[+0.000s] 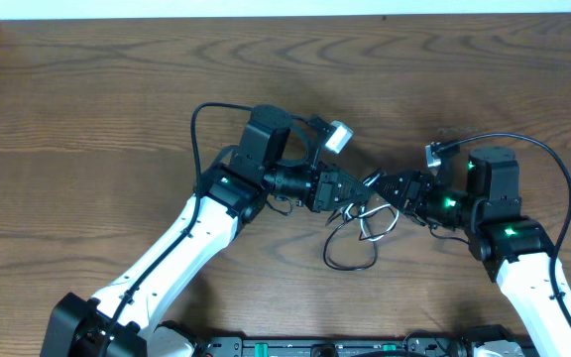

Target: Untangle cables

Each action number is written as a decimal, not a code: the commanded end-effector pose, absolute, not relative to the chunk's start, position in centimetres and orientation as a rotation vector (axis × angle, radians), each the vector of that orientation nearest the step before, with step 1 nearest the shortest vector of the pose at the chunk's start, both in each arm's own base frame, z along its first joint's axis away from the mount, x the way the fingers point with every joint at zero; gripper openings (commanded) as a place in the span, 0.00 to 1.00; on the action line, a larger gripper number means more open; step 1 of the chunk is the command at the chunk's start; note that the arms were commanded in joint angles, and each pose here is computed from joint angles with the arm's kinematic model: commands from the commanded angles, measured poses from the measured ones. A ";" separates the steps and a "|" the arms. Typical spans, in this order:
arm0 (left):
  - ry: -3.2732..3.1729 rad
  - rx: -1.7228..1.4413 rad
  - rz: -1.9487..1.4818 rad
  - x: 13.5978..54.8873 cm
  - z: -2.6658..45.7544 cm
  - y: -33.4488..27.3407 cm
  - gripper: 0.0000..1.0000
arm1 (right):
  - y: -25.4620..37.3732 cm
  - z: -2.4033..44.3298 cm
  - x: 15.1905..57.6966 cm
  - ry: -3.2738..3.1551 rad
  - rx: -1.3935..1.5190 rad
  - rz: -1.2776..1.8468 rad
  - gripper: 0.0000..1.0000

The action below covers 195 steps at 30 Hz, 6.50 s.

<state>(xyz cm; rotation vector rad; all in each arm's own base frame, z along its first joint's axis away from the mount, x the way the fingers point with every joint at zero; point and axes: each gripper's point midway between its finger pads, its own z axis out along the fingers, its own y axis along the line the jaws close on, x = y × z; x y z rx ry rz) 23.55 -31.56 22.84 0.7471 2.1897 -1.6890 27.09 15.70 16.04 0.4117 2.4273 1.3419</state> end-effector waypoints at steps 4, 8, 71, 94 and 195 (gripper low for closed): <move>2.139 0.856 -1.754 21.0 23.9 -33.0 0.07 | 16.2 16.5 27.3 2.414 0.408 1.355 0.51; 2.139 0.864 -1.755 20.8 23.9 -33.2 0.07 | 15.9 16.1 27.5 2.418 0.413 1.310 0.39; 2.068 0.601 -1.436 24.3 28.6 -27.2 0.07 | 15.1 13.1 26.2 2.438 -0.239 0.899 0.68; 2.160 0.574 -1.379 24.2 26.6 -26.6 0.07 | 17.8 10.4 29.5 2.406 -0.325 0.789 0.01; 2.531 0.332 -1.037 26.0 18.5 -20.0 0.29 | 17.2 6.9 27.9 2.552 -0.330 0.508 0.01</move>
